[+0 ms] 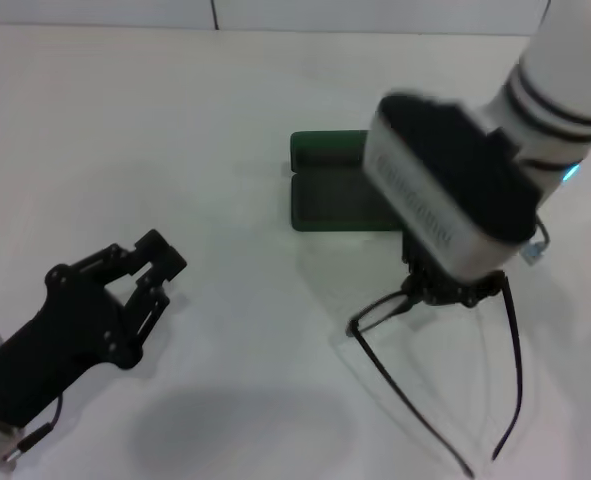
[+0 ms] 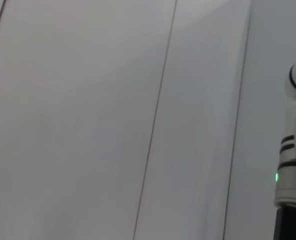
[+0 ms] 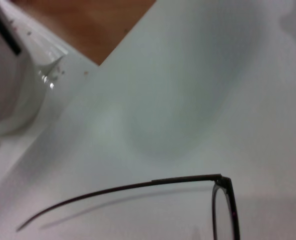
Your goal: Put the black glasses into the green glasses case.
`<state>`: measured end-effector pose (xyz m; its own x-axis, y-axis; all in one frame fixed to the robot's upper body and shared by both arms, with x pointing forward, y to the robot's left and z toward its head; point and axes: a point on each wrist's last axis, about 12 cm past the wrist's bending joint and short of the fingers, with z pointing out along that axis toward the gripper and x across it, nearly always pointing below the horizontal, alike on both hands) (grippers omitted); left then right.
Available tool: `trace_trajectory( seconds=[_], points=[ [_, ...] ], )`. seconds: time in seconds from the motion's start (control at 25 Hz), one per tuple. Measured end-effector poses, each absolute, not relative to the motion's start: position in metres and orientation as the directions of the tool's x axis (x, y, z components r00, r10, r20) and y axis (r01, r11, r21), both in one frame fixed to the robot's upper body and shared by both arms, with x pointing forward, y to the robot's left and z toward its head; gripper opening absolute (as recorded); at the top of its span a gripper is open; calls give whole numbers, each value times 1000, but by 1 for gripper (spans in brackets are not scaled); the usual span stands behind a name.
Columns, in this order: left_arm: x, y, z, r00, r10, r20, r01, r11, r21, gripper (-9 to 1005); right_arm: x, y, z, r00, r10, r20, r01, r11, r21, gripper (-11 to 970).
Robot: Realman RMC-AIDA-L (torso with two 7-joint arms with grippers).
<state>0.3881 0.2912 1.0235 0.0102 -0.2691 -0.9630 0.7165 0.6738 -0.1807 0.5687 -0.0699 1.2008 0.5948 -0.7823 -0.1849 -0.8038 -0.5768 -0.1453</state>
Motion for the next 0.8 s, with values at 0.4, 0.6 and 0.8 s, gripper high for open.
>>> trace_trajectory(
  seconds=[0.4,0.6,0.8],
  points=[
    [424,268,1050,93,-335,-938,854,510,-98,164,582,-178,1219,126,-551,-825,-992,-48,-120,37],
    [445,247,1072,96,-411,-907,943,330,-50,158,566,-214,1178,27,-258,-966,-994,95,-53,38],
    [468,219,1092,49,-448,-893,989,145,-18,78,563,-220,1158,-48,-178,-983,-991,135,23,40]
  ],
)
